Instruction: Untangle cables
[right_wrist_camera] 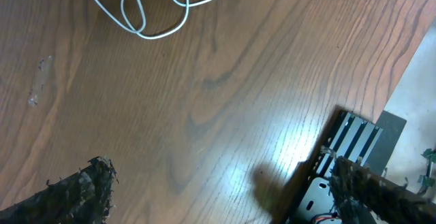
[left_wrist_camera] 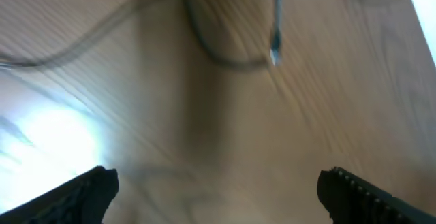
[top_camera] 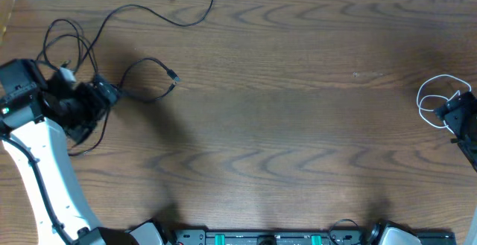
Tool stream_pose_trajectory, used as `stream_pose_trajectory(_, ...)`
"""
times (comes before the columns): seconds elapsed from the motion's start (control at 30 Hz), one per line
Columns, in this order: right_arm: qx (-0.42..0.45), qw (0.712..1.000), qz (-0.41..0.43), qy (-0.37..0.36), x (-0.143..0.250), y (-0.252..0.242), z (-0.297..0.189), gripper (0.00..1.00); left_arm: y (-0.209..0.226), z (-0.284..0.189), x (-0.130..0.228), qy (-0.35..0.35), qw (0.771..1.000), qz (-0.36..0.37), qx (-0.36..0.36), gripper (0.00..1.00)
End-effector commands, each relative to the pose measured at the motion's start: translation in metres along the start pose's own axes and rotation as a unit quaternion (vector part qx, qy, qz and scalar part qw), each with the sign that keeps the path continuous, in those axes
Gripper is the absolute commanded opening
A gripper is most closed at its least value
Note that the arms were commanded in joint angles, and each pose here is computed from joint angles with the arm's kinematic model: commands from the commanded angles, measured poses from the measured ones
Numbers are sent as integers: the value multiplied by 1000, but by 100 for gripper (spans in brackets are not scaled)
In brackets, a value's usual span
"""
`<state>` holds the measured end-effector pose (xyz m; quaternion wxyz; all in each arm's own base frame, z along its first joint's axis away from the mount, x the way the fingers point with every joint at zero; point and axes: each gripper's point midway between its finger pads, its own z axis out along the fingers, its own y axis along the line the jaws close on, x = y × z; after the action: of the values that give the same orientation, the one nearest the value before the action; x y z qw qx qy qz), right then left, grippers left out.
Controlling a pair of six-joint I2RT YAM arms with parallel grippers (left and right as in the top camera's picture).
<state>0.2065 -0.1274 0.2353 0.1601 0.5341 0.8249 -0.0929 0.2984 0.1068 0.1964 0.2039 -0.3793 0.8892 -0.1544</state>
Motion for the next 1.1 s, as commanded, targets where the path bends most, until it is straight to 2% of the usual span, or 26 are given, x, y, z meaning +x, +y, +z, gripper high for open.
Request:
stream_pose_trajectory(0.0, 4, 1000, 10, -4, -2, -3, 0, 99, 24, 7, -28, -55, 994, -66, -69, 98)
stream_pose_trajectory(0.17, 4, 1000, 10, -4, -2, -3, 0, 99, 11, 8, -73, -106, 991, -56, -53, 98)
stream_pose_trajectory(0.27, 4, 1000, 10, -4, -2, -3, 0, 99, 20, 6, -104, -140, 984, -49, -98, 98)
stream_pose_trajectory(0.43, 4, 1000, 10, -4, -2, -3, 0, 99, 36, 32, -148, -173, 968, 60, -173, 98)
stream_pose_trajectory(0.57, 4, 1000, 10, -4, -2, -3, 0, 99, 37, 75, -161, -157, 963, 123, -180, 97)
stream_pose_trajectory(0.77, 4, 1000, 10, -4, -2, -3, 0, 99, 40, 141, -159, -109, 950, 224, -190, 95)
stream_pose_trajectory(0.83, 4, 1000, 10, -4, -2, -3, 0, 99, 40, 155, -161, -110, 949, 229, -189, 95)
stream_pose_trajectory(0.97, 4, 1000, 10, -4, -2, -3, 0, 99, 40, 175, -166, -115, 948, 233, -183, 88)
stream_pose_trajectory(1.07, 4, 1000, 10, -4, -2, -3, 0, 99, 44, 187, -168, -116, 948, 232, -183, 76)
